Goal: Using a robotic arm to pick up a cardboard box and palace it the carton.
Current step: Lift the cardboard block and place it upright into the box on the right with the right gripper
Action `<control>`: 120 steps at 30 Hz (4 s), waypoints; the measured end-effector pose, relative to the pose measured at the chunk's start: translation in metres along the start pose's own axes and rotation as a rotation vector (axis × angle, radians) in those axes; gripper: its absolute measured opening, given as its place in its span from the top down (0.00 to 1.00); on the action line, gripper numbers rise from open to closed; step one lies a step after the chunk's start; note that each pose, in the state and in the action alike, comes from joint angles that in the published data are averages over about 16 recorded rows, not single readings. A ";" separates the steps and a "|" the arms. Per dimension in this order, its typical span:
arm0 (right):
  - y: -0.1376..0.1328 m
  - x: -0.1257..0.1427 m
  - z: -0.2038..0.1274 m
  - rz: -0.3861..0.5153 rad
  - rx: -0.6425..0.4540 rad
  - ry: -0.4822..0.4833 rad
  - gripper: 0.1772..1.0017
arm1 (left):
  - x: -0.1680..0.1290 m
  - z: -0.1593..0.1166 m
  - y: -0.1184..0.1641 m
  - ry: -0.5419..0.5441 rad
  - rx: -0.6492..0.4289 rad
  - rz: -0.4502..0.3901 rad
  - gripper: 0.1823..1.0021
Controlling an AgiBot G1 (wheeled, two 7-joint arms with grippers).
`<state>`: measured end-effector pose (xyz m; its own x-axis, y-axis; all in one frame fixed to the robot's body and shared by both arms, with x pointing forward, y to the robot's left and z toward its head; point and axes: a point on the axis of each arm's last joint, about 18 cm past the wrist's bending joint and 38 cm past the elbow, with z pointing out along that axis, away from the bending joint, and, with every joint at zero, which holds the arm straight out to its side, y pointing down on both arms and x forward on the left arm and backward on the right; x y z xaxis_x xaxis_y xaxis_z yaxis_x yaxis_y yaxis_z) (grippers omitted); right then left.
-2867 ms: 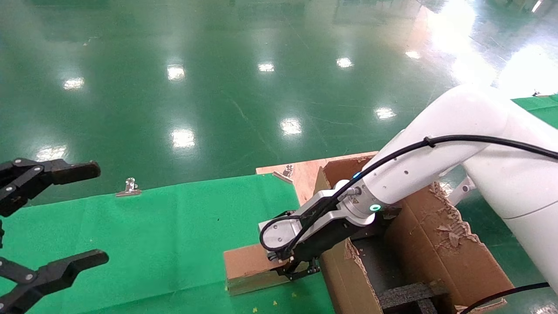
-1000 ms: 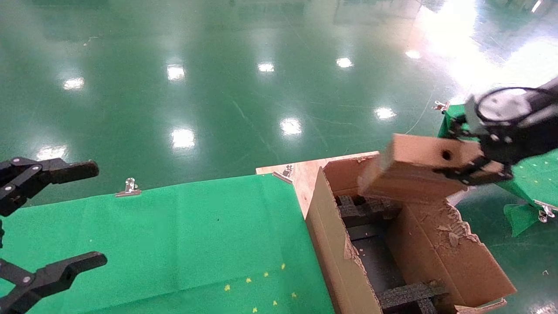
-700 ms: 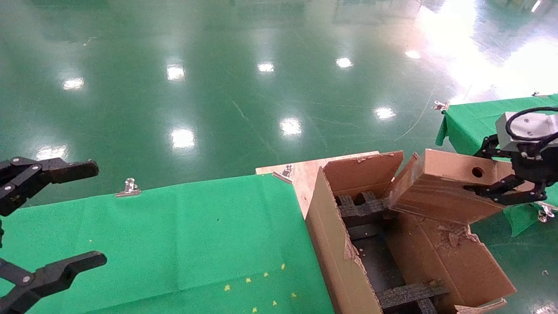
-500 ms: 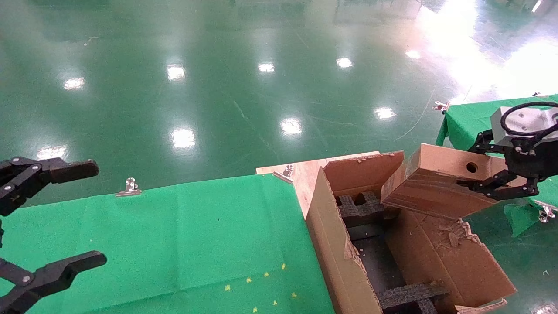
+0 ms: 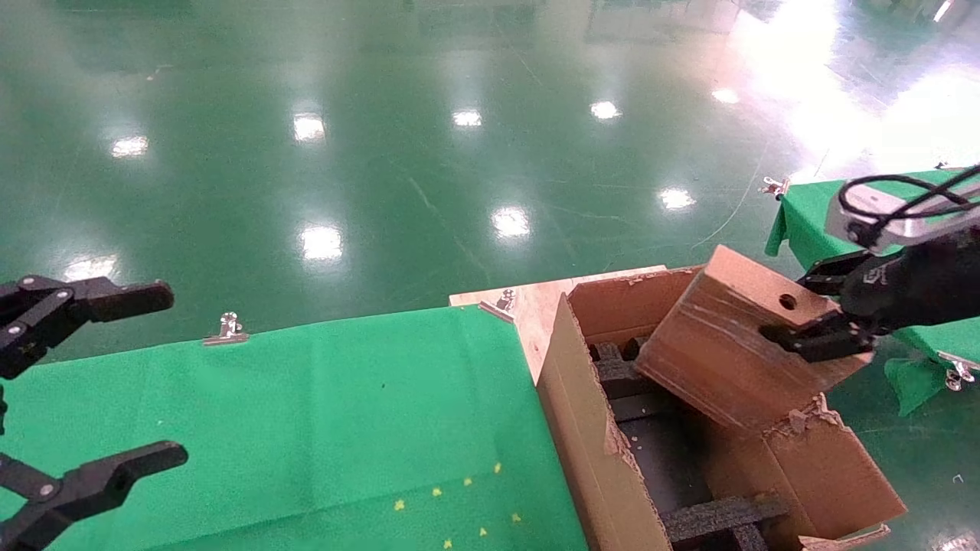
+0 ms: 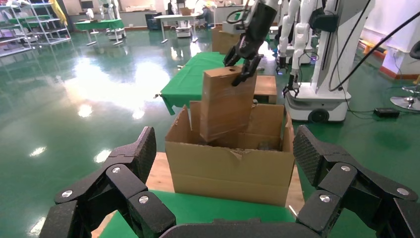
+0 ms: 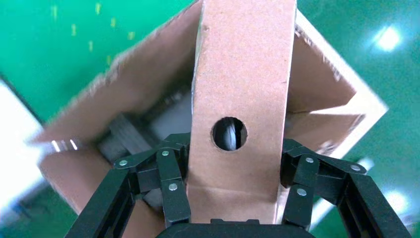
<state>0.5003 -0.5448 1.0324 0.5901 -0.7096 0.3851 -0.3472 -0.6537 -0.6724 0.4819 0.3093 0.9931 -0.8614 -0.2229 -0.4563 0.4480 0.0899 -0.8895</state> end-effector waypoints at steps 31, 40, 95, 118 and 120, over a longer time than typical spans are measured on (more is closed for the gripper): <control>0.053 0.011 0.036 0.554 -0.033 0.108 0.86 | 0.000 0.000 0.000 -0.001 0.000 0.000 0.00; 0.070 0.013 0.051 0.583 -0.070 0.147 0.86 | 0.000 0.000 0.000 -0.001 0.000 0.000 0.00; 0.088 0.008 0.187 0.593 -0.203 0.193 0.87 | 0.000 0.000 0.000 -0.001 0.000 0.000 0.00; 0.098 -0.006 0.233 0.546 -0.275 0.211 0.87 | 0.000 0.000 0.000 -0.001 0.000 0.000 0.00; 0.099 -0.007 0.236 0.538 -0.283 0.212 0.87 | 0.000 0.000 0.000 -0.001 0.000 0.000 0.00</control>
<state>0.6340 -0.5425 0.8135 0.1330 -0.9753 0.1762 -0.7508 -0.2152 -0.6245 0.4820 0.3094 0.9931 -0.8614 -0.2236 -0.4561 0.4478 0.0896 -0.8896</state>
